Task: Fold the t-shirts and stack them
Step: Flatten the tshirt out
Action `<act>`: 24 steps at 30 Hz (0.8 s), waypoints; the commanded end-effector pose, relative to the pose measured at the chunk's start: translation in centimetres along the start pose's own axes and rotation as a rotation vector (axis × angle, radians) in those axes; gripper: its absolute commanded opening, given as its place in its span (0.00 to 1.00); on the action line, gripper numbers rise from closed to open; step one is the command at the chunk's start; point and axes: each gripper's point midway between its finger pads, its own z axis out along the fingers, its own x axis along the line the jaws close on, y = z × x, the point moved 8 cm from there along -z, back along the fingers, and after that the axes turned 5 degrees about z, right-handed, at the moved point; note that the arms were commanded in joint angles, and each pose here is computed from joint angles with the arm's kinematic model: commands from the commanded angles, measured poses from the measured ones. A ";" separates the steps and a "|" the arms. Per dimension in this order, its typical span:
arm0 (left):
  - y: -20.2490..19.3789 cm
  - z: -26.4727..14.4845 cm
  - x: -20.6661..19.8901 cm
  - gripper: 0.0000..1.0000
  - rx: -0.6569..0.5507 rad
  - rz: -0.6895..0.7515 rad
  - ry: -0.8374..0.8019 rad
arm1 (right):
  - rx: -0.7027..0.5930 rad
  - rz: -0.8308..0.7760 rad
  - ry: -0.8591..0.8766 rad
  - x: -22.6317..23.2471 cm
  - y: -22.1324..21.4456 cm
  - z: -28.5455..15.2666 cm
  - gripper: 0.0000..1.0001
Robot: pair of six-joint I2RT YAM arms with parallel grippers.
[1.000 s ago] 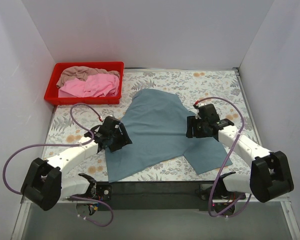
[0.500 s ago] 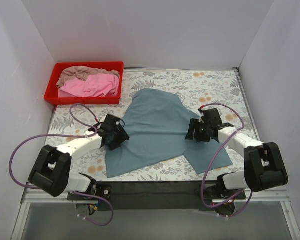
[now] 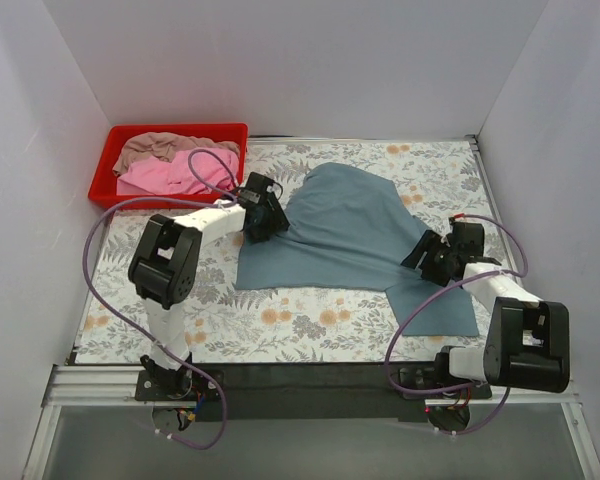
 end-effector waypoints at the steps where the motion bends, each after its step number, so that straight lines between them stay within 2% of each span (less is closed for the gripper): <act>1: 1.1 2.5 0.5 0.61 0.021 0.096 0.111 | 0.010 -0.009 -0.126 -1.4 0.8 0.6 0.74; 4: 2.6 1.5 -0.3 0.61 -0.020 0.114 0.115 | 0.044 -0.062 -0.036 0.1 1.6 0.5 0.74; 7: 3.9 -2.5 -0.7 0.63 -0.132 0.107 0.104 | 0.044 -0.145 -0.004 1.9 1.7 -0.6 0.74; 8: 2.9 -3.0 0.3 0.64 -0.156 0.119 0.149 | 0.026 -0.182 0.007 2.4 1.7 -1.3 0.74; 9: 3.3 -5.7 0.0 0.64 -0.212 0.118 0.125 | 0.028 -0.203 0.008 2.6 1.4 -1.6 0.74; 10: 2.8 -6.7 0.5 0.66 -0.224 0.128 0.136 | 0.037 -0.258 0.014 3.4 0.4 -2.3 0.74; 11: 1.0 -6.9 1.8 0.67 -0.195 0.140 0.174 | 0.037 -0.287 0.004 3.6 0.0 -2.7 0.74; 12: 0.8 -8.9 2.0 0.67 -0.220 0.125 0.155 | 0.042 -0.309 -0.007 3.6 -0.5 -3.1 0.74; 15: -3.2 -10.0 5.2 0.68 -0.145 0.117 0.222 | 0.045 -0.376 -0.011 4.2 -2.7 -4.5 0.75; 16: -3.7 -11.3 5.5 0.68 -0.161 0.109 0.207 | 0.054 -0.405 0.003 4.6 -3.7 -4.8 0.75; 18: -6.0 -11.5 7.4 0.68 -0.119 0.102 0.257 | 0.053 -0.412 0.027 4.6 -5.0 -5.7 0.79; 24: -7.6 -11.7 9.1 0.68 -0.089 0.081 0.311 | 0.079 -0.442 0.080 4.3 -8.1 -6.7 0.80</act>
